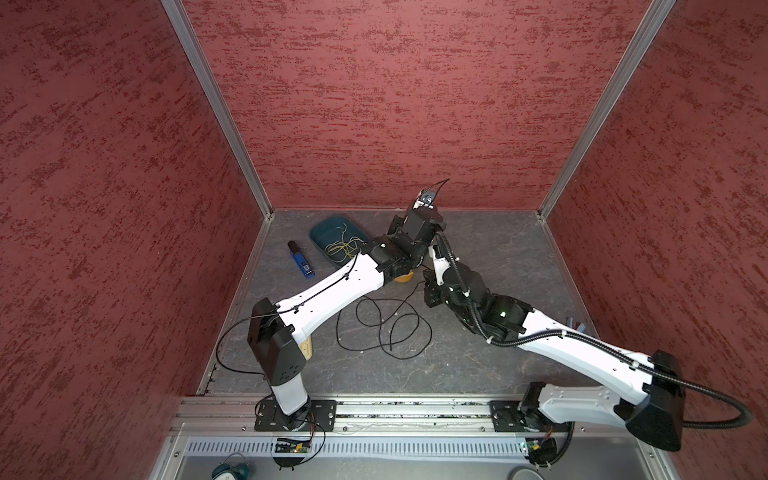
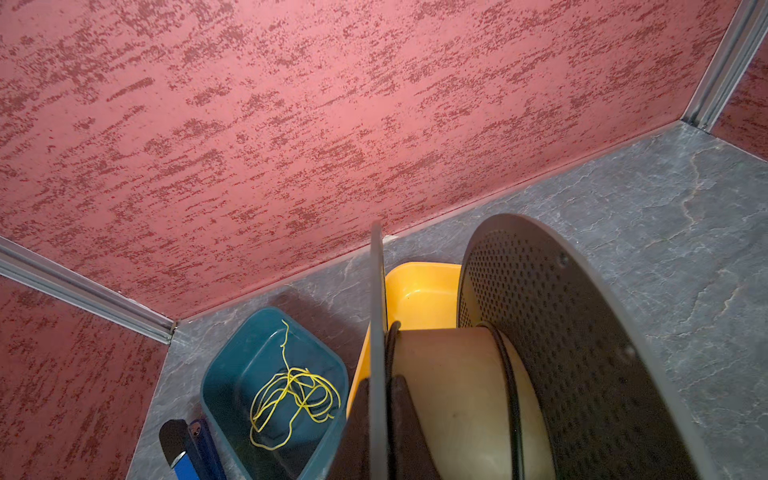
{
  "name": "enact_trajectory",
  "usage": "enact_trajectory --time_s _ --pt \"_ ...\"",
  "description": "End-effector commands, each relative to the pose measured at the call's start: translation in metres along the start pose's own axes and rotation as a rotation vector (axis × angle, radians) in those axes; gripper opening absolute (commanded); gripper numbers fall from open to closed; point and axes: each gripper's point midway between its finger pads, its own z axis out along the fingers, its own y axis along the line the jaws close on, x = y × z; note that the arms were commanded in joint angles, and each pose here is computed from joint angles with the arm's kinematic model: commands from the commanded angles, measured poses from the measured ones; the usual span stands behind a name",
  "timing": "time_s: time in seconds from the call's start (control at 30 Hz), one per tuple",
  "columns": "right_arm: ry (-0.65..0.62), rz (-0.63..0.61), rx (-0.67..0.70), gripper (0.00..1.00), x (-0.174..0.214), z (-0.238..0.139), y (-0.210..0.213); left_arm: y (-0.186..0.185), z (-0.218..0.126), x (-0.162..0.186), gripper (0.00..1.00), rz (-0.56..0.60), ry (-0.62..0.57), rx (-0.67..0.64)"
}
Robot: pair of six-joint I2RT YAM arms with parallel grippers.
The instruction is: Wrap the cables
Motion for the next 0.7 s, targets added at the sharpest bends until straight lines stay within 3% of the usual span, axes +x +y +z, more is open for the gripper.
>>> enact_trajectory --time_s 0.0,0.17,0.37,0.67 --pt "-0.091 -0.023 0.082 0.00 -0.041 -0.025 -0.024 0.028 -0.003 -0.007 0.00 -0.017 -0.020 -0.075" --pt "-0.139 -0.058 0.129 0.01 -0.053 -0.026 -0.033 0.019 -0.004 0.000 0.00 -0.040 0.016 0.011" --pt "-0.282 -0.101 0.158 0.03 -0.071 -0.028 -0.039 -0.001 -0.005 0.007 0.00 -0.088 0.073 0.141" --pt "-0.312 -0.101 0.256 0.09 -0.073 -0.018 -0.062 0.006 -0.007 0.009 0.00 -0.105 0.074 0.152"
